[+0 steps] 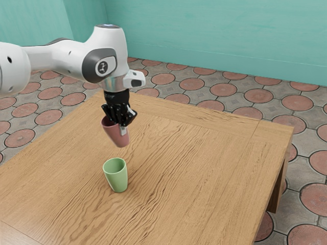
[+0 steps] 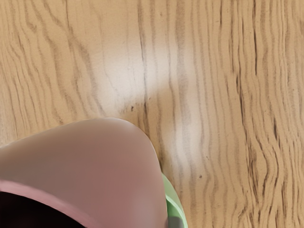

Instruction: Place the left cup onto the right cup

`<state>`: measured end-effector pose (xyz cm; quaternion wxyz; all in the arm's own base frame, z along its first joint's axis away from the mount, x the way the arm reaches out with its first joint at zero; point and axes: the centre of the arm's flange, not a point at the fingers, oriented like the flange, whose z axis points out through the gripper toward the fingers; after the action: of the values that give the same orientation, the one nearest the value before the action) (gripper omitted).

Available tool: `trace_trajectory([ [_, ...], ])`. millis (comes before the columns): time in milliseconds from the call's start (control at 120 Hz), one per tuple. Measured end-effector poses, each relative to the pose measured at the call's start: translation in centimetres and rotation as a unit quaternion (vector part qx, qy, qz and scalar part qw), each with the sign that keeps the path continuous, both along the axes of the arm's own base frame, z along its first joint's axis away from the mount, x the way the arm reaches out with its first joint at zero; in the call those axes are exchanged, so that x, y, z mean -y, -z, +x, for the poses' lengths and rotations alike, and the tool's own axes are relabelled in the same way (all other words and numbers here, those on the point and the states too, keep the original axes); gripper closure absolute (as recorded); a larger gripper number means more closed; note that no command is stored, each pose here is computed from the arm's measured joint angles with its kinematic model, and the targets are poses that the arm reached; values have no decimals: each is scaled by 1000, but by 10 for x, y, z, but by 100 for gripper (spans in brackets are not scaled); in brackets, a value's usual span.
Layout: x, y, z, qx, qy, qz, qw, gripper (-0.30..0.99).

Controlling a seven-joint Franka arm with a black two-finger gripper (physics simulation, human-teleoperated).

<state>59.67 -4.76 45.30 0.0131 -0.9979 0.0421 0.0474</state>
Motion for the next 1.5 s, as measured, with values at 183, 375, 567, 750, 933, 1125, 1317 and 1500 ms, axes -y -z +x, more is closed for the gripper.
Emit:
trace_trajectory([
  [183, 4, -3, -6, 1, -3, 1, 1000, 78],
  [375, 6, -14, -34, 1, -8, 5, 1000, 79],
  [567, 6, -24, -57, 6, -16, 8, 1000, 78],
  [750, 11, -23, -59, 5, -20, 9, 1000, 78],
  [933, 14, -18, -61, -10, -29, 7, 1000, 78],
  [1125, 13, -8, -60, -25, -38, 8, 999, 78],
  [1317, 11, 7, -56, -39, -47, 10, 998, 78],
  [1500, 1, 13, -55, -43, -61, 11, 997, 78],
])
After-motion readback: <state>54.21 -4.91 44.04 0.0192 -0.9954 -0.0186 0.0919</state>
